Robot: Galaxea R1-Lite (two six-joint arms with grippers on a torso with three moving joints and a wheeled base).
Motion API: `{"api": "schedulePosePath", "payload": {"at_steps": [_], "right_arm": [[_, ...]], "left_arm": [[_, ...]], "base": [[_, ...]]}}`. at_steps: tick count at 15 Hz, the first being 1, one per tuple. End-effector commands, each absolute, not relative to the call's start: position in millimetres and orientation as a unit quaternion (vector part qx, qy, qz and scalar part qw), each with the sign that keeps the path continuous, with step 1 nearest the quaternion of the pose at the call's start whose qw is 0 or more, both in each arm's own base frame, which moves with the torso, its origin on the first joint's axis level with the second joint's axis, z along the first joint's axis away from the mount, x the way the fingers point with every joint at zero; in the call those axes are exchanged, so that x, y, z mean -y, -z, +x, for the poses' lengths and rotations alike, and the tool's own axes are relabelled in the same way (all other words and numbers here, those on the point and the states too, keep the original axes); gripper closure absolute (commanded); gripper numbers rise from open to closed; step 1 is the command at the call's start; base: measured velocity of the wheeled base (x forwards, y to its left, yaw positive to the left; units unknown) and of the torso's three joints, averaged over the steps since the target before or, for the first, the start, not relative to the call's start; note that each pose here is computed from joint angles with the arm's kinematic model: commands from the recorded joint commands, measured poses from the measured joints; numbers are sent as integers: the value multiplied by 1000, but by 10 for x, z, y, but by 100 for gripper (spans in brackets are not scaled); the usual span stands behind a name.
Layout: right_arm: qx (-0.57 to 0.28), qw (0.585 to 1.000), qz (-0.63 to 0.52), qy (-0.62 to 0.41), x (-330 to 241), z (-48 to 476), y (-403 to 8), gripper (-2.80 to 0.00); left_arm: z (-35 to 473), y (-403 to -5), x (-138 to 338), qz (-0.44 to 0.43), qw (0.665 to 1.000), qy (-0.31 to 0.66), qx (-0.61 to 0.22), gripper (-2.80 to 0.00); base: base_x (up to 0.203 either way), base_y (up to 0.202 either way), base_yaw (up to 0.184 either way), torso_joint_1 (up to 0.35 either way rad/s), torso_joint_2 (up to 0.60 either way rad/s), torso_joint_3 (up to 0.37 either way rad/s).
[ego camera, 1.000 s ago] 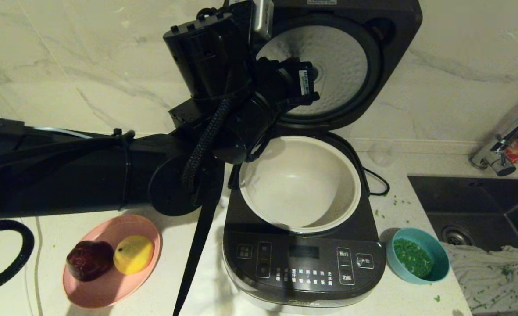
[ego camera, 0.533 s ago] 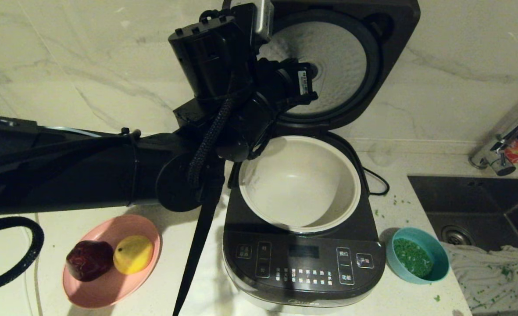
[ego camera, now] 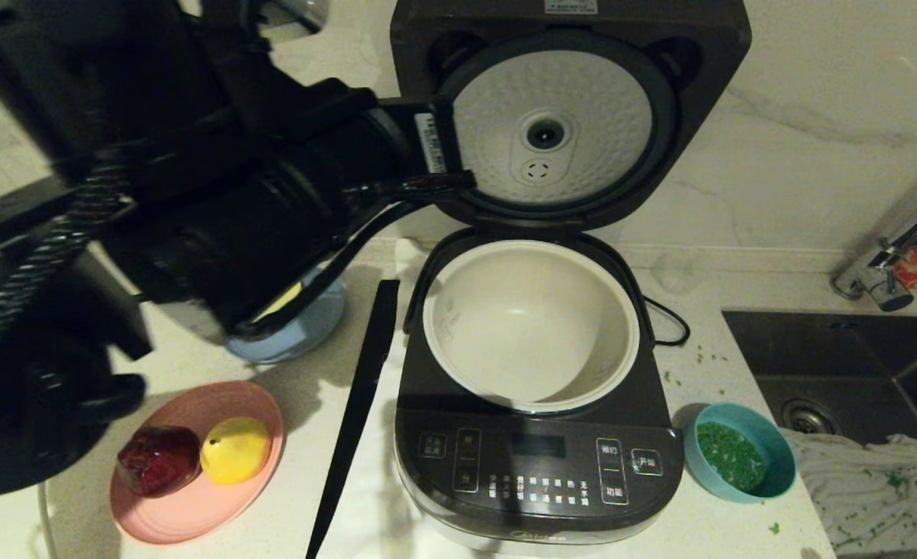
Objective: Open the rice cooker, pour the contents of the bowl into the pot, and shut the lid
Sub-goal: Open the rice cooker, then turn on the tap
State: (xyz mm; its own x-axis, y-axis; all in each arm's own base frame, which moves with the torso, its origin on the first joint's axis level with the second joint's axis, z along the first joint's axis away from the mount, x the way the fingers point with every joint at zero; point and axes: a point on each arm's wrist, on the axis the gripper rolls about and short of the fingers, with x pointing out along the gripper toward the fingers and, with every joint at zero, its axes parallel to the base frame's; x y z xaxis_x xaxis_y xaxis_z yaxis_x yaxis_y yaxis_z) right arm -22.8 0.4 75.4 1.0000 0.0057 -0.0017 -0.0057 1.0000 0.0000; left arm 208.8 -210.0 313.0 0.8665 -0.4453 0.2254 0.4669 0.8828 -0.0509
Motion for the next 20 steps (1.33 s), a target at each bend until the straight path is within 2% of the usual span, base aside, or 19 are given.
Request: {"api": "schedulePosePath", "payload": {"at_steps": [1, 3, 6, 9, 13, 16, 20], "right_arm": [[-2, 1000, 0, -3, -4, -227, -754, 0], [-2, 1000, 0, -3, -3, -227, -754, 0], [-2, 1000, 0, -2, -4, -227, -754, 0], [-2, 1000, 0, -2, -4, -227, -754, 0], [-2, 1000, 0, -3, -3, -227, -754, 0], [-2, 1000, 0, -2, -4, -227, -754, 0], [-2, 1000, 0, -3, -3, -227, -754, 0]], "left_arm": [[1539, -3356, 1484, -73, 965, 211, 135, 0], [1342, -3326, 1023, -57, 980, 133, 133, 0], [1059, -3168, 380, -15, 990, -49, 130, 0], [603, -2775, 37, 5, 976, -181, 122, 0], [-6, -2303, -140, 3, 945, -289, 154, 0], [-327, -1824, -138, 18, 949, -272, 160, 0], [-301, -1000, -68, 64, 988, -127, 64, 0]], "base": [[0, 0, 0, 0, 0, 0], [0, 0, 0, 0, 0, 0], [0, 0, 0, 0, 0, 0], [0, 0, 0, 0, 0, 0], [0, 0, 0, 0, 0, 0], [0, 0, 0, 0, 0, 0], [0, 0, 0, 0, 0, 0]]}}
